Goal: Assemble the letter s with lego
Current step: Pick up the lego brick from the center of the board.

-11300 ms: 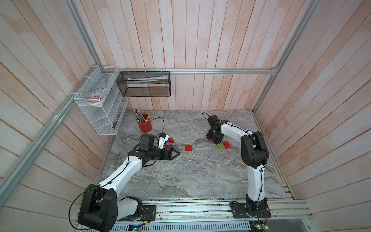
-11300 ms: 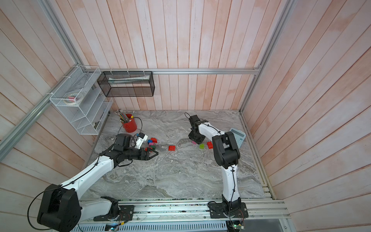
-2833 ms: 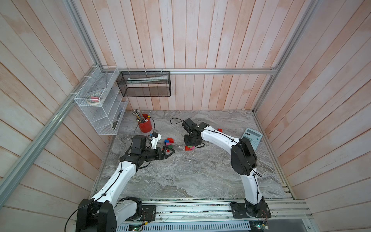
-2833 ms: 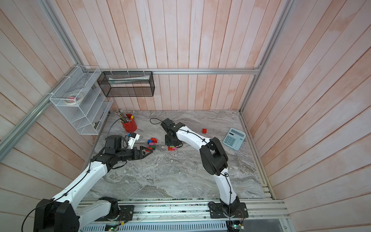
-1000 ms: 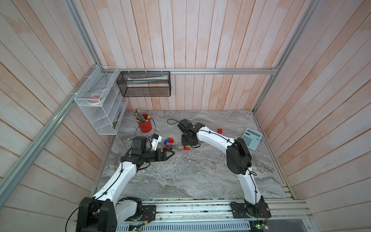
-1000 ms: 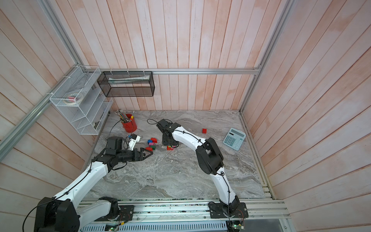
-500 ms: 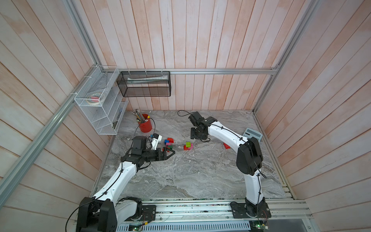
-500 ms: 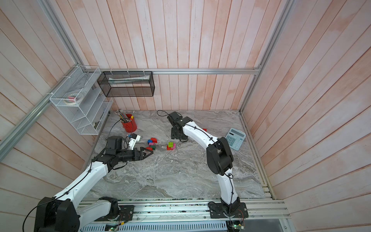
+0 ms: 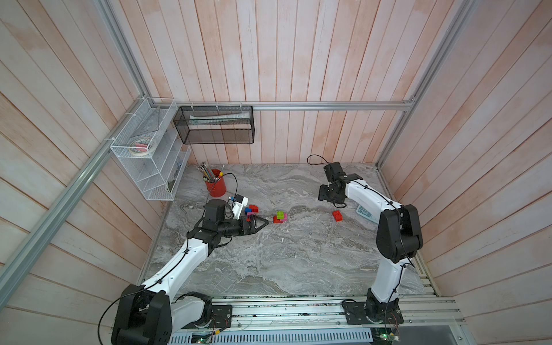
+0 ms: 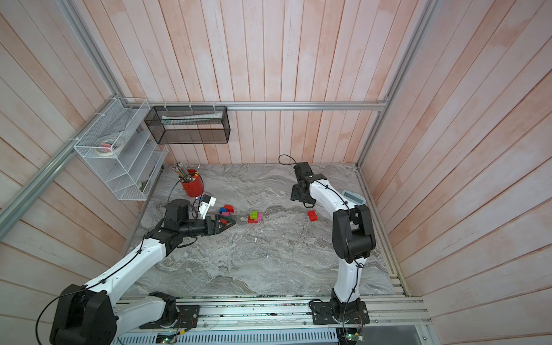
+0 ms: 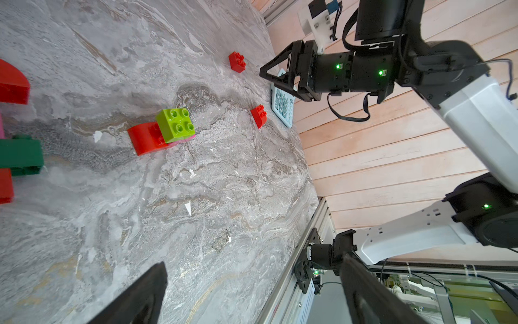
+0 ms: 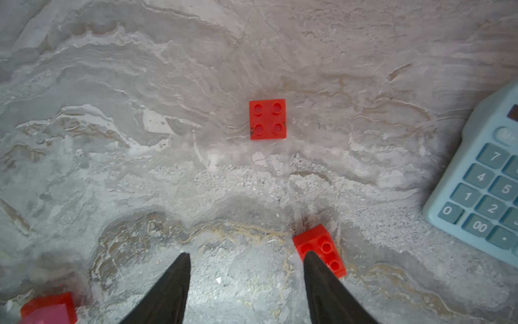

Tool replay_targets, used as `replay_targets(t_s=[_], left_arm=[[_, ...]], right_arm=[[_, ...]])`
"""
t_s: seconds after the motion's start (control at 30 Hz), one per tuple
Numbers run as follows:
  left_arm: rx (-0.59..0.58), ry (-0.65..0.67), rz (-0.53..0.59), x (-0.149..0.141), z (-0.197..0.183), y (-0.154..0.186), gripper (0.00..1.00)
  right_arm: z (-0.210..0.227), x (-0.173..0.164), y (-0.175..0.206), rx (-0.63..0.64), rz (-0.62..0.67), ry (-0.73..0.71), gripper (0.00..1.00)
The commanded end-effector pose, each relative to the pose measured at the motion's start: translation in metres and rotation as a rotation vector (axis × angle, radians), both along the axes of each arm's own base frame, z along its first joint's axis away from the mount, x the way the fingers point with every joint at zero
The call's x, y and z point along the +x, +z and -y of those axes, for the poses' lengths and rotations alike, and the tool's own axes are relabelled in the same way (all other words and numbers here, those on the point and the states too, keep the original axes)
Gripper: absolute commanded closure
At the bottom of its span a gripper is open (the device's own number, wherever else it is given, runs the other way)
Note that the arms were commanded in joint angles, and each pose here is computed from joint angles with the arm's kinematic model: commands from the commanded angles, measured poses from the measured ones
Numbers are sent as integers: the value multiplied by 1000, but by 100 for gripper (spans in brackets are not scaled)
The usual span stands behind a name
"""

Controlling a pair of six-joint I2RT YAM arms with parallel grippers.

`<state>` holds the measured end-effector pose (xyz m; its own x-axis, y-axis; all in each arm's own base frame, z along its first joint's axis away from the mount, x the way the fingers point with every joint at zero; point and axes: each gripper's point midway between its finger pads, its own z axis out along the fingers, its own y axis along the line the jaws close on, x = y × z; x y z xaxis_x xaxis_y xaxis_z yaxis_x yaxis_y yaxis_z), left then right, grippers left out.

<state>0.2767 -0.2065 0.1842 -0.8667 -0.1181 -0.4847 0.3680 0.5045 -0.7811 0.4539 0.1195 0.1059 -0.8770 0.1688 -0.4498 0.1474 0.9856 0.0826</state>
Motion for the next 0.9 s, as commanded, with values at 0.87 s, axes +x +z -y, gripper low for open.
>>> replay_targets(t_s=[0.87], left_arm=[[-9,-2,23,28,12,5,0]], right_arm=[[23,87,-68,-54,-41,2,54]])
